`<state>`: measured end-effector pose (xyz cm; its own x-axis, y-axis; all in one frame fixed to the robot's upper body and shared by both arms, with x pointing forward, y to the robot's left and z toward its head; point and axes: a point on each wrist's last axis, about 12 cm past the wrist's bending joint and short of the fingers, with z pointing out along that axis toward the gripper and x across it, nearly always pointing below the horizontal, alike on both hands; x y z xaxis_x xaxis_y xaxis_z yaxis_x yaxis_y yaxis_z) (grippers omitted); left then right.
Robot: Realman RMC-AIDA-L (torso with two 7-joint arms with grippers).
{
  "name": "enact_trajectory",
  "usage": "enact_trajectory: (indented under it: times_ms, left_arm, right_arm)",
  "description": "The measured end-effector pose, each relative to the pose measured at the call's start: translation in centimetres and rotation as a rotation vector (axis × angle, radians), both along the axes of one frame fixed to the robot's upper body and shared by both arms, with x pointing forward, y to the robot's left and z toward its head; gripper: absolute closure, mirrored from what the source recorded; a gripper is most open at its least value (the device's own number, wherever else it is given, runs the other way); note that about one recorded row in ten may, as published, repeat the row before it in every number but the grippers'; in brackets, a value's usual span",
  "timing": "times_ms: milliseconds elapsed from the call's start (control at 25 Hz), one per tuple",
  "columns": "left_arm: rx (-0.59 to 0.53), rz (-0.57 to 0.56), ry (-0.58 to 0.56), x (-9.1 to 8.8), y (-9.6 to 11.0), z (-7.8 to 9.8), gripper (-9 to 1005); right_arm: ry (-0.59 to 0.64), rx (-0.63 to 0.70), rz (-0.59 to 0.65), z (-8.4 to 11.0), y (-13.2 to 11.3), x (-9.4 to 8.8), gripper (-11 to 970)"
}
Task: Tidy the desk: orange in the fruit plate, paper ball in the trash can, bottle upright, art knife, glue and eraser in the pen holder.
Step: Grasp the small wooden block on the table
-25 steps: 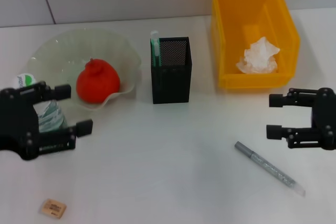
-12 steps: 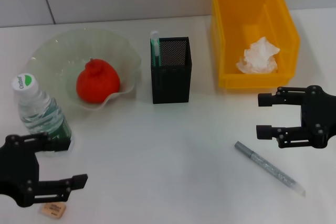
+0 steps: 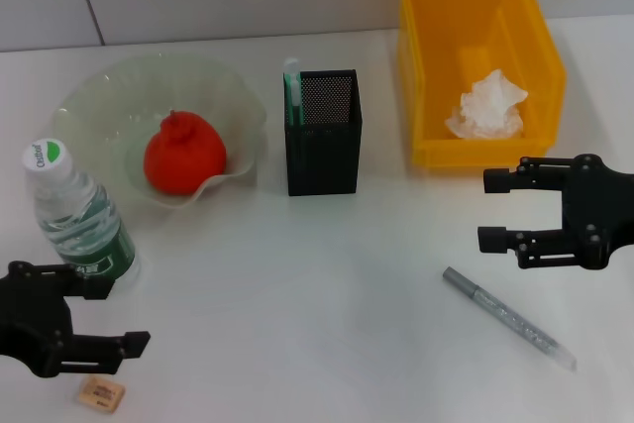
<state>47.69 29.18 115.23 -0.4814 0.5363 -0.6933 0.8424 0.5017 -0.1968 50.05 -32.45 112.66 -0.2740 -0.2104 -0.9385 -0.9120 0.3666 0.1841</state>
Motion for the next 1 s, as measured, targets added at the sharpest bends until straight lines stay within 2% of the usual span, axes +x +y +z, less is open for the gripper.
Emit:
enact_trajectory:
  times_ms: [200,280,400,440,640,680,720,1000]
  left_arm:
    - [0.032,0.031,0.019,0.2,0.1,0.3,186]
    - [0.097,0.079,0.052,0.4,-0.3,0.7,186]
    - [0.097,0.079,0.052,0.4,-0.3,0.7,186]
    - [0.164,0.097,0.082,0.4,-1.1,0.9,186]
    - [0.234,0.108,0.116,0.5,-2.1,0.8,186]
    - [0.335,0.100,0.137,0.7,-3.6,0.7,186]
    - [0.367,0.094,0.134,0.7,-4.1,0.7,186]
    - [0.471,0.048,0.112,0.8,-5.8,0.7,186]
  right_arm:
    - [-0.007,-0.010,-0.020,-0.1,-0.1,0.3,203]
    - [-0.014,-0.016,-0.030,-0.1,-0.1,0.5,203]
    - [-0.025,-0.024,-0.042,-0.1,-0.1,0.8,203]
    - [-0.028,-0.025,-0.045,-0.1,0.0,0.9,203]
    - [-0.042,-0.031,-0.060,-0.3,0.2,1.2,203]
    - [-0.042,-0.028,-0.058,-0.4,0.2,1.3,203]
    - [-0.042,-0.028,-0.058,-0.4,0.2,1.3,203]
    - [-0.045,-0.019,-0.064,-0.7,0.2,1.5,203]
